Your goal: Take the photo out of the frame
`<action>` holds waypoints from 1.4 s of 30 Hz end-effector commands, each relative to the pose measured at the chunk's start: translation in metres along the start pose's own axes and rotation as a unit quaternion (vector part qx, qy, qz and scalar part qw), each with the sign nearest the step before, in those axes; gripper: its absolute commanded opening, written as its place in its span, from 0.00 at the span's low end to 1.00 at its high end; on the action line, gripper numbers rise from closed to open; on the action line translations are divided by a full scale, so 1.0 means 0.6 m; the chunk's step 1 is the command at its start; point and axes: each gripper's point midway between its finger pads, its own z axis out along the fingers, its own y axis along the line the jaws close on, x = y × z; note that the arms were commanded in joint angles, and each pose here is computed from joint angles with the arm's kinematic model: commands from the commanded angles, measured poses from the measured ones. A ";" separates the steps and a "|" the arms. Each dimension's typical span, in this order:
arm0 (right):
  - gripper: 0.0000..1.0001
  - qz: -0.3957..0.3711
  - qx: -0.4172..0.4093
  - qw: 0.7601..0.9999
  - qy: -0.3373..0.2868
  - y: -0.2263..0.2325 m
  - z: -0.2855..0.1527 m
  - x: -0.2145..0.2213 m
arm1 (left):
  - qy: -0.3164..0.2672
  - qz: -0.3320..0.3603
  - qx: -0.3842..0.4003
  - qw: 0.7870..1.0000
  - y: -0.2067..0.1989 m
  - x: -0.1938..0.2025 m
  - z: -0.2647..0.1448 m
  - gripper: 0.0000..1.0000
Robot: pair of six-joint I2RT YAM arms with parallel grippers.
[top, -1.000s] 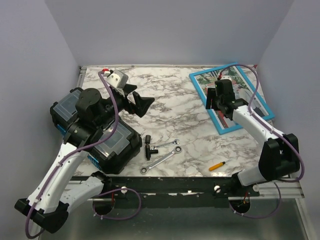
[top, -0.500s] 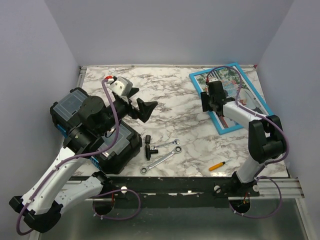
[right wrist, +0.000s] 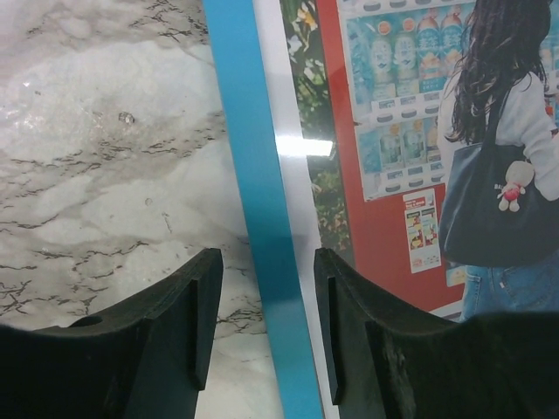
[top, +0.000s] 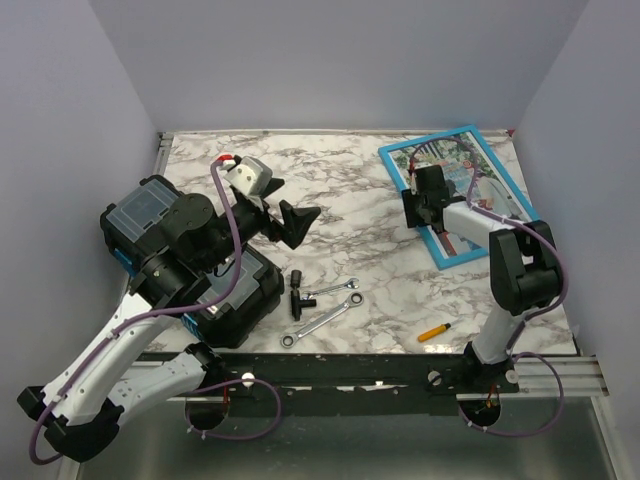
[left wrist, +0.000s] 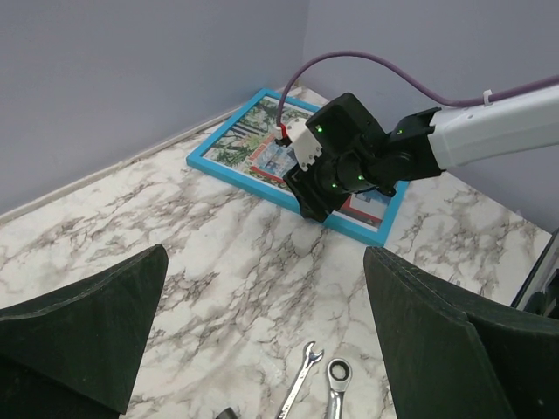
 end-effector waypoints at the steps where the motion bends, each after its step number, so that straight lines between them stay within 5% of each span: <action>1: 0.52 -0.011 -0.009 1.000 0.009 0.008 0.016 0.011 | -0.001 0.005 -0.003 1.000 0.002 0.004 0.006 0.99; 7: 0.42 -0.022 -0.015 0.999 0.029 0.015 0.033 0.031 | 0.003 0.003 -0.001 1.000 0.000 0.008 0.010 0.99; 18: 0.01 -0.042 0.055 0.997 0.031 0.019 -0.002 0.013 | 0.022 -0.012 0.013 1.000 -0.011 0.031 0.028 0.99; 26: 0.01 0.049 -0.027 0.998 -0.009 0.058 -0.073 -0.021 | 0.100 -0.121 0.000 0.988 -0.016 0.104 0.093 0.98; 37: 0.01 0.118 -0.170 0.977 -0.053 0.122 -0.170 -0.048 | 0.177 -0.422 -0.074 0.886 -0.015 0.214 0.225 0.99; 42: 0.01 0.124 -0.201 0.969 -0.076 0.129 -0.209 -0.055 | 0.201 -0.501 -0.104 0.835 -0.010 0.267 0.281 0.98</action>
